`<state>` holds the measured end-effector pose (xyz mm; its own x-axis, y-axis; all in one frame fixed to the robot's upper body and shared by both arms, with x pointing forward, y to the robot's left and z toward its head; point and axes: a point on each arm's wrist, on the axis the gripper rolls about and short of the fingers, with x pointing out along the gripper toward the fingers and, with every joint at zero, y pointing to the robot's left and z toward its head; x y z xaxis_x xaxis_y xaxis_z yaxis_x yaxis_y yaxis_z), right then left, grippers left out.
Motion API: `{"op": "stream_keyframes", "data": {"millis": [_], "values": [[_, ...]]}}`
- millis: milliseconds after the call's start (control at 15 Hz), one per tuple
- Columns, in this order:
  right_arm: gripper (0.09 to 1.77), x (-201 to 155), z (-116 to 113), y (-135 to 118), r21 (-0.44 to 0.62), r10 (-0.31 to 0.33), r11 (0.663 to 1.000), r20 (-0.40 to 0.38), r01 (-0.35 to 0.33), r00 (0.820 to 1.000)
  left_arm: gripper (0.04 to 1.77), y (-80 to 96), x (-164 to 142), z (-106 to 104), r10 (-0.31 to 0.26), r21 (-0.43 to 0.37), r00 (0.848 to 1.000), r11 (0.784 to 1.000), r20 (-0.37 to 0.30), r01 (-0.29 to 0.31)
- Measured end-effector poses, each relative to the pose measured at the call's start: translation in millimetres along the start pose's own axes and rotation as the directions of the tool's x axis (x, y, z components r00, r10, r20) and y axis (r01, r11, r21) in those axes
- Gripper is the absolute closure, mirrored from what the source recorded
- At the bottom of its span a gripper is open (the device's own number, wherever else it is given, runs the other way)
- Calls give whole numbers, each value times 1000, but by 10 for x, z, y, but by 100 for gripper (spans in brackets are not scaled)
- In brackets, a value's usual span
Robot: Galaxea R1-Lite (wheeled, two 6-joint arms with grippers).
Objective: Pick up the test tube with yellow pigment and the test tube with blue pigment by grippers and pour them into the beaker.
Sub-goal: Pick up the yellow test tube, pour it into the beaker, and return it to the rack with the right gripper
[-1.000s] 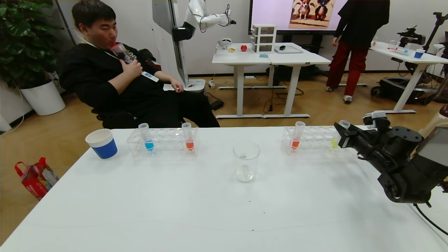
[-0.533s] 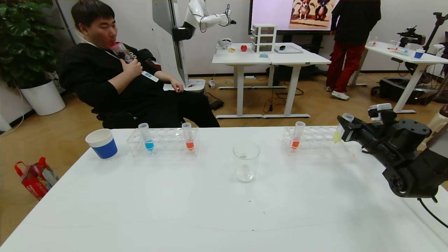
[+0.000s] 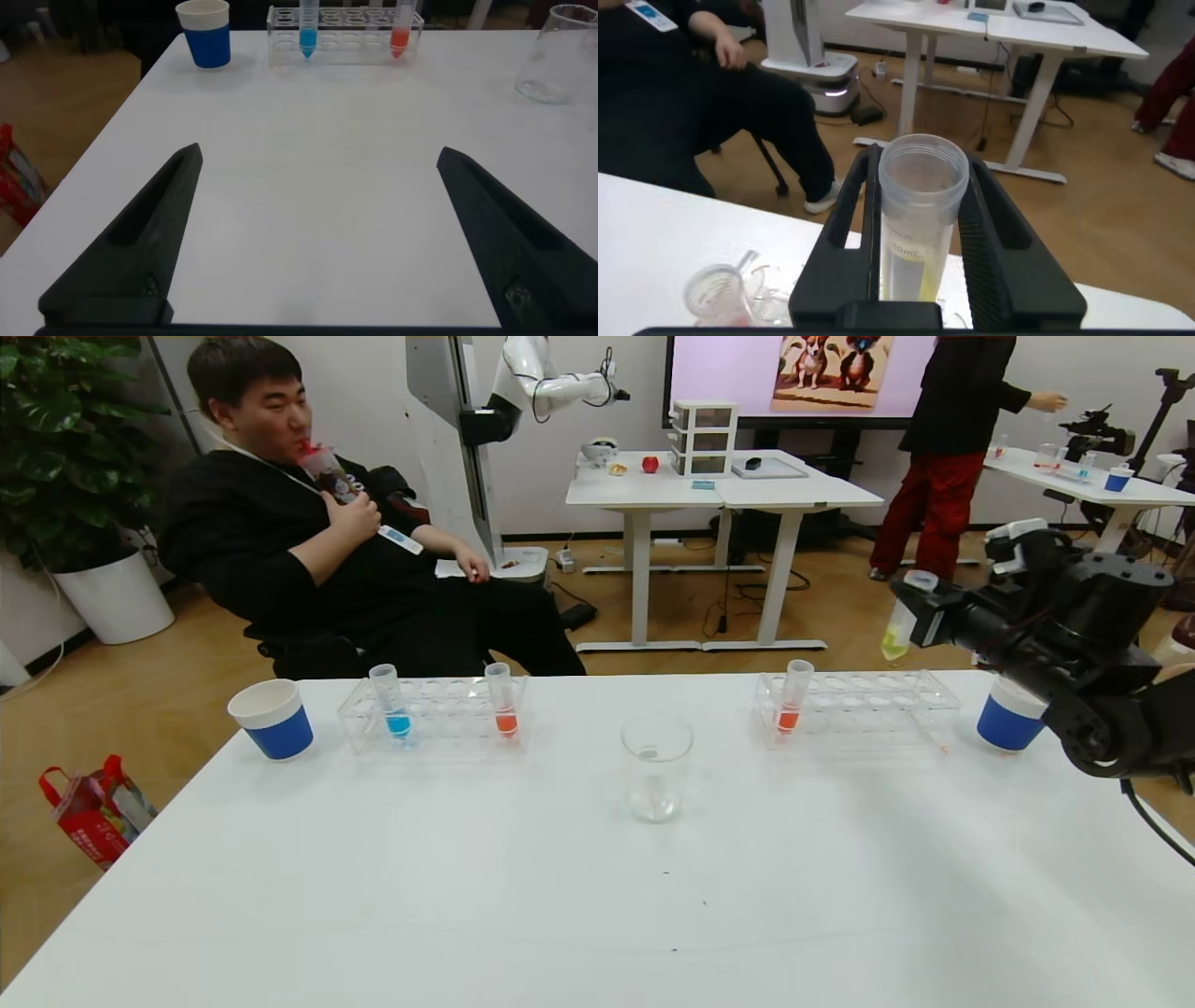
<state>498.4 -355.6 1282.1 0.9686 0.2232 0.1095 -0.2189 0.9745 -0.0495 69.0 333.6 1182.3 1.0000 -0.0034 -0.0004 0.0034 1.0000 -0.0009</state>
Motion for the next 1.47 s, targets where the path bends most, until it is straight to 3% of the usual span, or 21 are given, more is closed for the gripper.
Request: {"op": "stream_keyframes", "data": {"millis": [200,400,533,667,867,1200,1267,1467], "values": [[135,117,194,323,-39,92,995,48,-90,995,6,0,0,0,0,0,1000,1000,0,0],[135,199,276,886,-68,227,973,80,-222,971,6,0,0,0,0,0,1000,1000,0,0],[135,219,258,1223,-177,342,929,89,-323,935,6,0,0,0,0,0,1000,1000,0,0],[135,232,206,1468,-285,426,881,128,-379,895,6,0,0,0,0,0,1000,1000,0,0],[135,233,85,1774,-395,492,836,234,-381,839,6,0,0,0,0,0,1000,1000,0,0],[135,184,-302,1840,-585,599,706,193,-399,777,6,0,0,0,0,0,1000,1000,0,0],[135,184,-347,1817,-615,612,685,192,-392,767,6,0,0,0,0,0,1000,1000,0,0],[135,195,-408,1803,-665,617,652,186,-364,765,6,0,0,0,0,0,1000,1000,0,0]]}}
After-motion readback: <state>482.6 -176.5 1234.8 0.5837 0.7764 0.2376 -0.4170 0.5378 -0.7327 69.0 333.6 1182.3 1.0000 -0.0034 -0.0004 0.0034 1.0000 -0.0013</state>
